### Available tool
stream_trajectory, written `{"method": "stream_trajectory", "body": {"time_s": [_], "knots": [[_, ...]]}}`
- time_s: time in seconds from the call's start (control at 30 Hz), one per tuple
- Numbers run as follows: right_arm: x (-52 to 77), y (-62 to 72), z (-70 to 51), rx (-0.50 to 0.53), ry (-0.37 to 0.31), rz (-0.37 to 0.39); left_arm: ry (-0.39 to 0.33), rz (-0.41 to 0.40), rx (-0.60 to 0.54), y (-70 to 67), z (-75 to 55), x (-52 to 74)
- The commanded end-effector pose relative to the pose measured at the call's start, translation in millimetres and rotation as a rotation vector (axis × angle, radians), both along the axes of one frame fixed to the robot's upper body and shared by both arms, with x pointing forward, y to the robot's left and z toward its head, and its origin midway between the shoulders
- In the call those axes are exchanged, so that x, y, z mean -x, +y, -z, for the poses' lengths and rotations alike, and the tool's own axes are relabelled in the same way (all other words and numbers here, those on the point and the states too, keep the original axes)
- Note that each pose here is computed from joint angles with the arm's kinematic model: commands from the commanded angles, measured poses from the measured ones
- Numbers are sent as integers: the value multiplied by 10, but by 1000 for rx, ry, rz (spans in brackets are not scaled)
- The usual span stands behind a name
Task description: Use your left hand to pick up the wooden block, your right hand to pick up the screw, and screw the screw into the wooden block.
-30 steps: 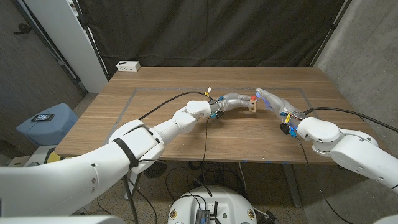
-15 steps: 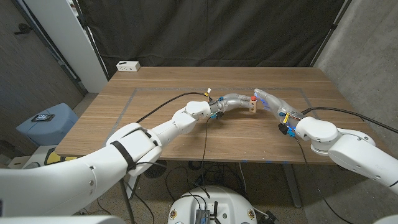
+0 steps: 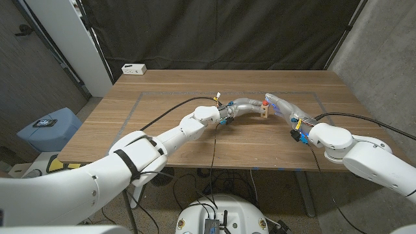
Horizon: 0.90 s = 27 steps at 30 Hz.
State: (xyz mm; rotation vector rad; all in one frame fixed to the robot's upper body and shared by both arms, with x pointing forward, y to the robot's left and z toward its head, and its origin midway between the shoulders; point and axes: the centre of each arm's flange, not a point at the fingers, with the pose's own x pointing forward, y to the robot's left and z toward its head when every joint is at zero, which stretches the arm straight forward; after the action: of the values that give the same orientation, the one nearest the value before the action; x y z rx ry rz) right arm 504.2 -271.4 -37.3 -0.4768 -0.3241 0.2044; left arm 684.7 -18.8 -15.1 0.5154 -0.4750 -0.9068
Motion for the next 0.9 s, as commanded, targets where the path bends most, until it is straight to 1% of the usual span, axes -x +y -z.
{"method": "stream_trajectory", "body": {"time_s": [0.03,0.27,0.9], "knots": [[18,-5,6,-4,-8,2,-4,0,1,7,15,28],[21,-8,18,-8,-5,3,-4,-2,3,16,24,40],[-1,-23,-6,-12,-11,14,-2,-4,4,34,28,38]]}}
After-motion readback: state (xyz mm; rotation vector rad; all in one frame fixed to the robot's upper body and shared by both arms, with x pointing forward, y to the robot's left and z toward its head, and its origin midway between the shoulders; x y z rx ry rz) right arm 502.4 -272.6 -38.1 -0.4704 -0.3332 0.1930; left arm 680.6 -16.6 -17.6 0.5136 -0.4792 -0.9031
